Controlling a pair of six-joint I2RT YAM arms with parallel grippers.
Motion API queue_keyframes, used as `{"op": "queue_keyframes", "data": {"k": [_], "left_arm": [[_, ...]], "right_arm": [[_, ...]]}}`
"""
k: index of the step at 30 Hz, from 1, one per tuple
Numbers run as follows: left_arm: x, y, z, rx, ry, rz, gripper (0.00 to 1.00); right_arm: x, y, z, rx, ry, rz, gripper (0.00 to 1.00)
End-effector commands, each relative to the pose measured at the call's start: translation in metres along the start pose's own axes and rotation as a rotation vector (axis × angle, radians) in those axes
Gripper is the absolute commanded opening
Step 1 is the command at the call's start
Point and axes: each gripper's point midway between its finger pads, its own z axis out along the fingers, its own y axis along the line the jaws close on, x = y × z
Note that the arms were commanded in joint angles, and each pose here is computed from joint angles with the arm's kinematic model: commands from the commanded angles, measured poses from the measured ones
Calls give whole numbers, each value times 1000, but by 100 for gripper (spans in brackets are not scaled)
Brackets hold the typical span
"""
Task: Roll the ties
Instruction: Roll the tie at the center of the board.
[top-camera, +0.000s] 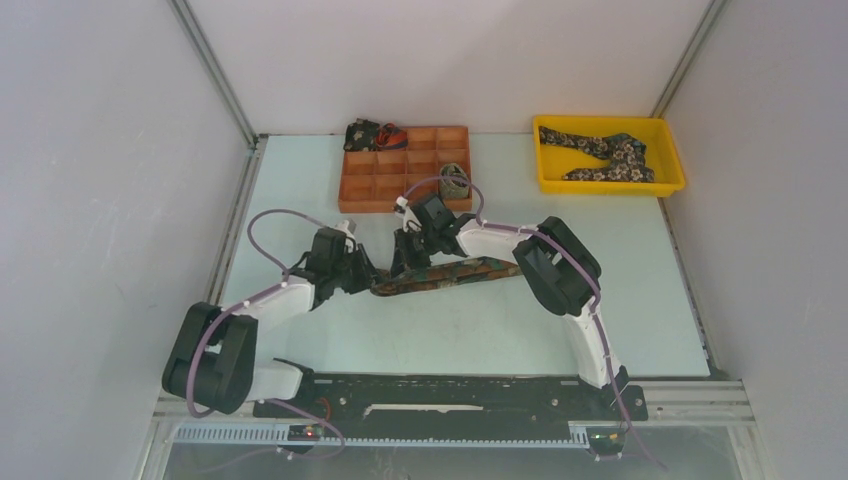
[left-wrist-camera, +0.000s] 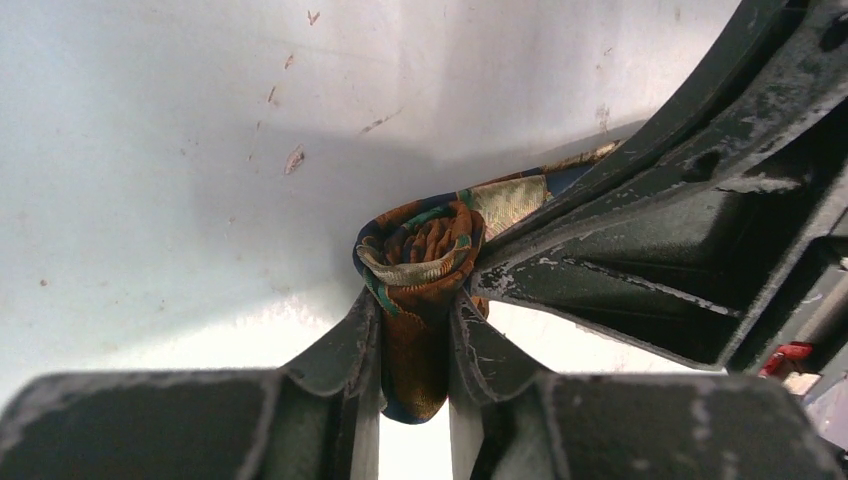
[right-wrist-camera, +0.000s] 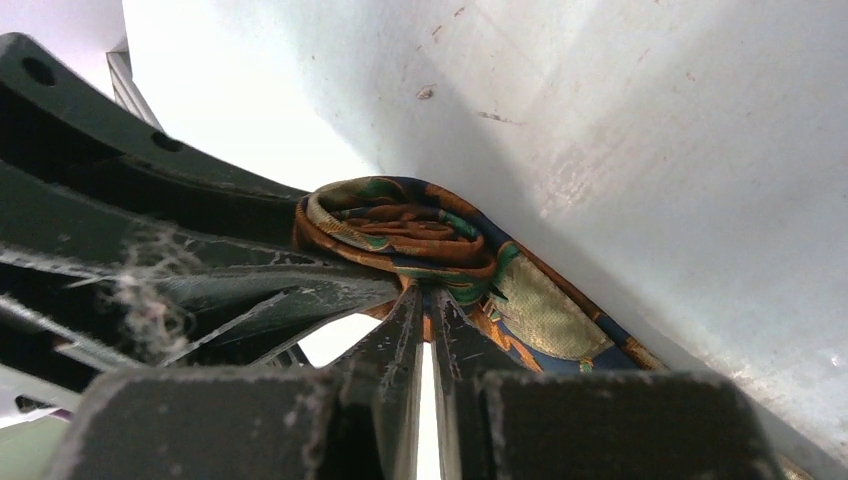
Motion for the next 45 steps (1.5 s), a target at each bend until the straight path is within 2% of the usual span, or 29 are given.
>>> {"op": "queue_keyframes", "data": {"k": [1, 25, 45], "left_arm": [[-12, -4, -13, -55, -24, 76, 10], [-18, -17, -28, -180, -6, 198, 8], [-26, 5, -31, -520, 9, 381, 7]], "right_arm": [[-7, 8, -9, 40, -26, -33, 10], [17, 30, 31, -16, 46, -37, 10], [-1, 20, -56, 32, -82, -39, 10]]}}
